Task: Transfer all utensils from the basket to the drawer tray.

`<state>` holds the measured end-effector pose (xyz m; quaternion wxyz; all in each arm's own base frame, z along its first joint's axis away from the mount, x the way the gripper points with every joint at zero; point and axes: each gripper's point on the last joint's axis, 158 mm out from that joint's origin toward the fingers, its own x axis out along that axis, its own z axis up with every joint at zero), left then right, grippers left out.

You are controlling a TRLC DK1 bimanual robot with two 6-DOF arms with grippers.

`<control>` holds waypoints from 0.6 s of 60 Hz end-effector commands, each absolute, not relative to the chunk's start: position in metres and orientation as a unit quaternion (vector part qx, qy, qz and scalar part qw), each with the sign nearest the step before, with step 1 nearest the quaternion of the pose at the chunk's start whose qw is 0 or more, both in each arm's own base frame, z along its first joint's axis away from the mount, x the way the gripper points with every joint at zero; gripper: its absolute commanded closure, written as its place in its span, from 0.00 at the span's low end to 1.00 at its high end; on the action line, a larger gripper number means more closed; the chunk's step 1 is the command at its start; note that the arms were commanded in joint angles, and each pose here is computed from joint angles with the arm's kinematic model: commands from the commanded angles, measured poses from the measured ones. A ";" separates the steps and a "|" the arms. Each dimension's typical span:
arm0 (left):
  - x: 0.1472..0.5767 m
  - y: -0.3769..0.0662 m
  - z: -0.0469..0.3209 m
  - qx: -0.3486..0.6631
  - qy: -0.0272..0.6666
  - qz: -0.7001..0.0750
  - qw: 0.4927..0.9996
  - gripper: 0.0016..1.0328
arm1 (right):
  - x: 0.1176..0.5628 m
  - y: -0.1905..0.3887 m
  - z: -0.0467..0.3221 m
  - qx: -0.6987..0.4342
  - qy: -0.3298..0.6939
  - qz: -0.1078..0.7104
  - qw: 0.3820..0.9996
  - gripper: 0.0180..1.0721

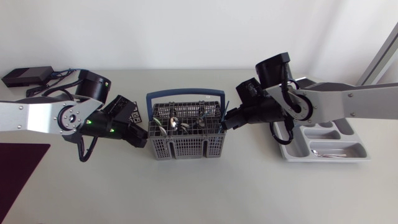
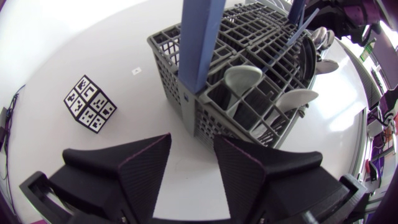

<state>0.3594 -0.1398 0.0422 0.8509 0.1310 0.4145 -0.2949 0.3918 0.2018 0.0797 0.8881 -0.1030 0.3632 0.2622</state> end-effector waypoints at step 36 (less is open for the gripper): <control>0.367 -0.107 0.067 0.123 0.380 -0.265 0.877 0.36 | 0.355 0.189 0.093 -0.107 0.356 0.242 0.896 0.61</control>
